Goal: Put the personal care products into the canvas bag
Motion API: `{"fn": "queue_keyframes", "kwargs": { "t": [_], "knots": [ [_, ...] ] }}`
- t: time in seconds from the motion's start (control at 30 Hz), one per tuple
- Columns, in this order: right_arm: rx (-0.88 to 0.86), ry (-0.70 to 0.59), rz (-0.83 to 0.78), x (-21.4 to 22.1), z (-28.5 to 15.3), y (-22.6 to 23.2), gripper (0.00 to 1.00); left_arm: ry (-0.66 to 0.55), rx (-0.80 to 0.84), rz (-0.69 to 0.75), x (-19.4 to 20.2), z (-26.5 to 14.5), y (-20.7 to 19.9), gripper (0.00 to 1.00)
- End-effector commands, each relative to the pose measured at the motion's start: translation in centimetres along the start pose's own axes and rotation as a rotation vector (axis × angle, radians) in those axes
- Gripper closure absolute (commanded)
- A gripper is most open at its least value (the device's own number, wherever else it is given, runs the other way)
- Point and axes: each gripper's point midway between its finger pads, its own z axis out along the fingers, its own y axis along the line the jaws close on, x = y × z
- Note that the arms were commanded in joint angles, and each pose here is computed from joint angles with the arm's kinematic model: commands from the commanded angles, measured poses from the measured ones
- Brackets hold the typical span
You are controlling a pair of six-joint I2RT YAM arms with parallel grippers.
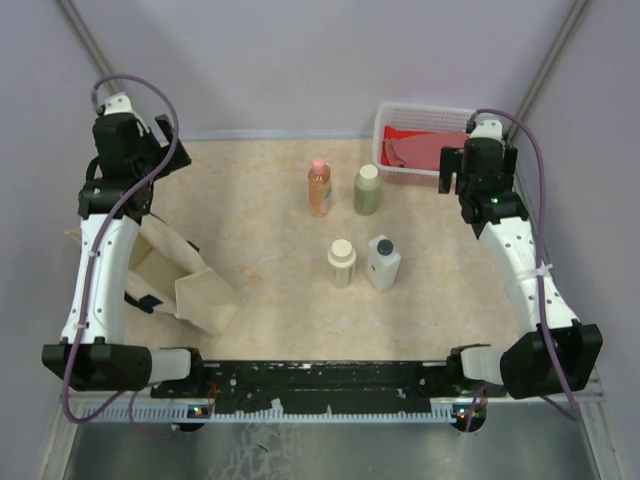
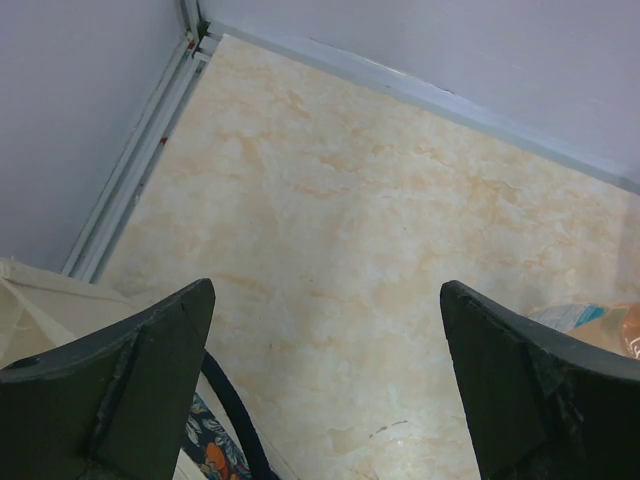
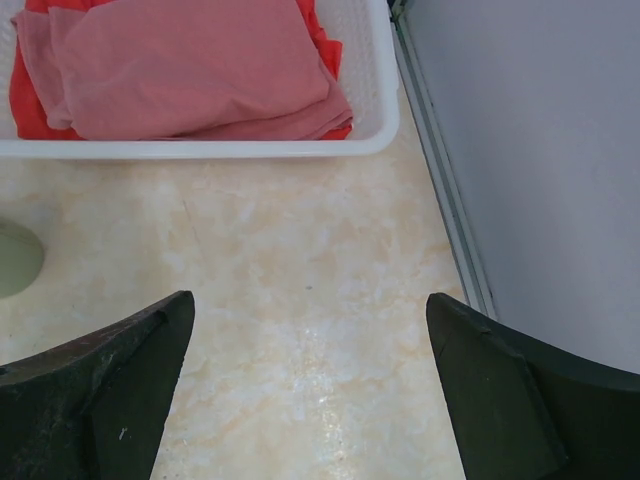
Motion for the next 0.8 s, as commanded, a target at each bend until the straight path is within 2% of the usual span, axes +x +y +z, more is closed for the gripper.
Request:
{"fn": "queue_keyframes", "kwargs": {
  "t": [0.0, 0.1, 0.23, 0.4, 0.6, 0.77],
  "knots": [
    [-0.013, -0.073, 0.017, -2.5, -1.0, -0.1, 0.01, -0.094, -0.048, 0.034, -2.5, -1.3, 1.0, 0.00],
    [-0.017, -0.071, 0.011, -2.4, -1.0, -0.1, 0.01, -0.142, -0.061, 0.172, -4.0, -1.4, 1.5, 0.00],
    [-0.013, -0.070, 0.006, -2.4, -1.0, -0.2, 0.01, -0.097, 0.110, 0.382, -3.8, -1.4, -1.0, 0.01],
    [-0.006, -0.061, -0.010, -2.3, -1.1, -0.4, 0.01, 0.074, 0.077, 0.337, -1.7, -2.5, -0.1, 0.00],
    [0.003, -0.054, -0.025, -2.1, -1.0, -0.5, 0.01, 0.277, -0.165, 0.166, 4.2, -6.9, 4.9, 0.00],
    [-0.026, -0.037, -0.022, -2.0, -0.5, 0.2, 0.01, 0.371, -0.229, 0.092, 8.0, -8.7, 6.3, 0.00]
  ]
}}
